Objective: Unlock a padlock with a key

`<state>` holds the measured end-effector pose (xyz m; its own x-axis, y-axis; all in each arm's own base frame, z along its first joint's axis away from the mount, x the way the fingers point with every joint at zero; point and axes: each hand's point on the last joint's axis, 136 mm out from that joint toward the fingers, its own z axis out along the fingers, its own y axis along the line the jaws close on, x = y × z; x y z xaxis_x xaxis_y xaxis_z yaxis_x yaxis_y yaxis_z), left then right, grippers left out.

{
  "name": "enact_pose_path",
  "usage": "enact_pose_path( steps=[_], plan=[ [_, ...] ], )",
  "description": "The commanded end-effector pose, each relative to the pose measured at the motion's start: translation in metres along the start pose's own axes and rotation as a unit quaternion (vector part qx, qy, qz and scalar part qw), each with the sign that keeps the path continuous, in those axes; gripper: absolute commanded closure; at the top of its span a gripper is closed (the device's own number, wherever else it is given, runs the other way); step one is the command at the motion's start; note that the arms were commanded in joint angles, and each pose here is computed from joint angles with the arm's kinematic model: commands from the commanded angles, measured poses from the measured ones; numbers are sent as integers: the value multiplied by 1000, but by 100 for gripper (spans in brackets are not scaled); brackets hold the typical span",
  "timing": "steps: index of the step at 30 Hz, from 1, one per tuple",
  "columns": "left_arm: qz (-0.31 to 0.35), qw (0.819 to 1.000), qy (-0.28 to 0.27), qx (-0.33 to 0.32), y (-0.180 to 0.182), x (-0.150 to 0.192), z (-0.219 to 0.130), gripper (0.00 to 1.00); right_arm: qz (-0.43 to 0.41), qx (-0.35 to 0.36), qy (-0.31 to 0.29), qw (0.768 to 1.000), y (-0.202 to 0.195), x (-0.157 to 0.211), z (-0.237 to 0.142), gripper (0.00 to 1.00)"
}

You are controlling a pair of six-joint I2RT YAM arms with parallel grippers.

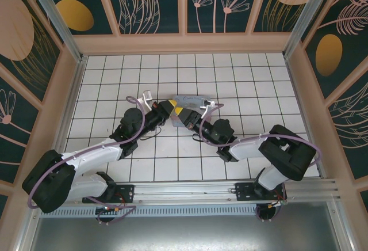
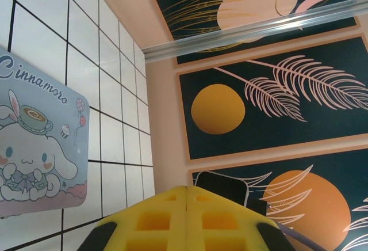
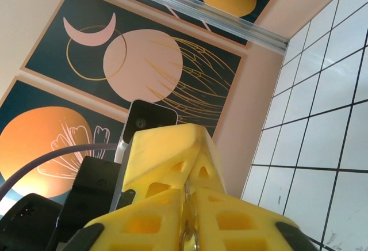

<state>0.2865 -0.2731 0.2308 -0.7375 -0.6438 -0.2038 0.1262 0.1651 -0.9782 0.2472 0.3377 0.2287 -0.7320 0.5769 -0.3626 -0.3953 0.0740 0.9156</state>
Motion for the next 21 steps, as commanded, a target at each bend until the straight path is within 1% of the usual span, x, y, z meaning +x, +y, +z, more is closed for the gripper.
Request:
enact_pose_path(
  steps=[1, 4, 10, 15, 21],
  plan=[
    [4, 1000, -8, 13, -6, -2, -3, 100, 2, -47, -2, 999, 24, -2, 5, 91],
    [4, 1000, -9, 12, -6, -2, -2, 100, 3, -48, 0, 999, 24, -1, 5, 100],
    [4, 1000, -9, 11, -4, -1, -3, 100, 0, -45, -10, 999, 24, -6, 1, 100],
    [9, 1000, -23, 1, 1, -5, -12, 100, 7, -24, -40, 999, 14, -20, -20, 100],
    [11, 1000, -22, -4, 3, -4, -13, 100, -4, -15, -34, 999, 17, -23, -22, 100]
  ],
)
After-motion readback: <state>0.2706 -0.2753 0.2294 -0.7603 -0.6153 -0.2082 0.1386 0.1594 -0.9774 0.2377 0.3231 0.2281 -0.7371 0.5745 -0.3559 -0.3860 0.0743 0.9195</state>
